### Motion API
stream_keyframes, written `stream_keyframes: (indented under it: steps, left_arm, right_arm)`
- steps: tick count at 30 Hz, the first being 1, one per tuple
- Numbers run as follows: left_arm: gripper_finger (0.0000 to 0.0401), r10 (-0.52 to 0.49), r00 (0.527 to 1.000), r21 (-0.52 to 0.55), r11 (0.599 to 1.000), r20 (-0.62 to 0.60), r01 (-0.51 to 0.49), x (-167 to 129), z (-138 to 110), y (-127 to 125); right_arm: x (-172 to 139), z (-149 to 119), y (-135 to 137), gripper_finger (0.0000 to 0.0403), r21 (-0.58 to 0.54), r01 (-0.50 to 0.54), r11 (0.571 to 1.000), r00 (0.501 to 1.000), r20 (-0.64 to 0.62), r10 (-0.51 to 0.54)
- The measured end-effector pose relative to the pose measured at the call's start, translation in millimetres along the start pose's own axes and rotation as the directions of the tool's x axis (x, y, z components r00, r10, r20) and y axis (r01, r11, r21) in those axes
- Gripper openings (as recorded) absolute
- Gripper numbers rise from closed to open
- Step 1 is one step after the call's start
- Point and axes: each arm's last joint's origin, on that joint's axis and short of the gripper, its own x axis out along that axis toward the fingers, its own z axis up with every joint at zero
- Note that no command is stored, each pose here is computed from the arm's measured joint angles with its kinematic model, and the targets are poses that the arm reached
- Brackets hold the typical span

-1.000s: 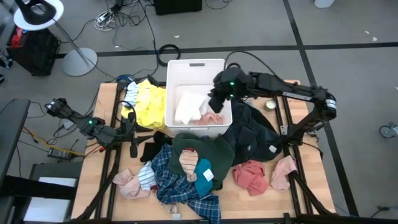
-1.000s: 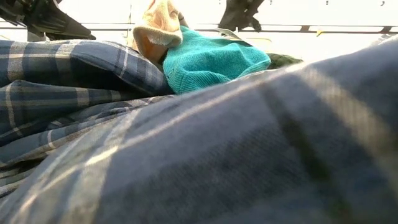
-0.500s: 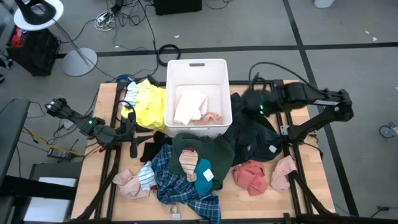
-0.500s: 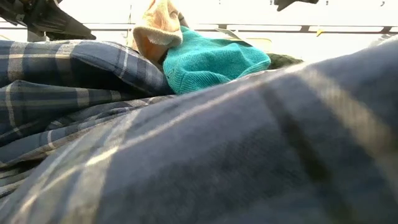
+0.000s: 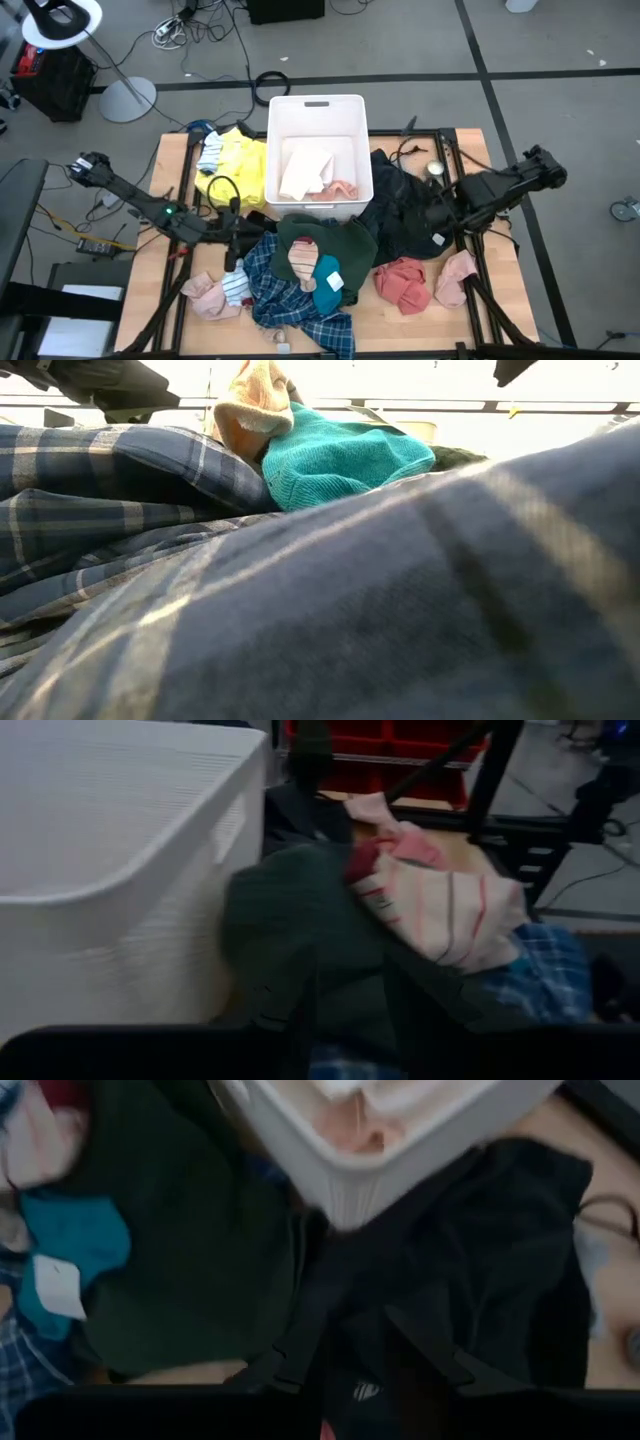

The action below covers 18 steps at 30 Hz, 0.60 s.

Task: Sort clothes
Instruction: Put the light orange striped sock into the laundry bin

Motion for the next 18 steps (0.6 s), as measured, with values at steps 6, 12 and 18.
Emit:
stream_keyframes:
  steps: [6, 12, 18]
  left_arm:
    - [0.0119, -0.07, 0.997, -0.019, 0.997, -0.016, 0.069, 21, -3, -14]
    - [0.0119, -0.054, 0.994, -0.01, 0.999, -0.099, 0.053, 49, 9, -21]
    - [0.0119, -0.052, 0.977, -0.038, 0.998, -0.206, 0.045, 79, 17, -16]
  right_arm:
    - [19, -33, 7, 0.009, 0.021, 0.044, 0.999, 0.998, -0.055, -0.043]
    - [35, -58, 9, 0.0091, 0.08, 0.075, 0.994, 0.994, -0.079, -0.068]
    - [39, -70, 16, 0.0089, 0.095, 0.03, 0.995, 0.997, -0.073, -0.023]
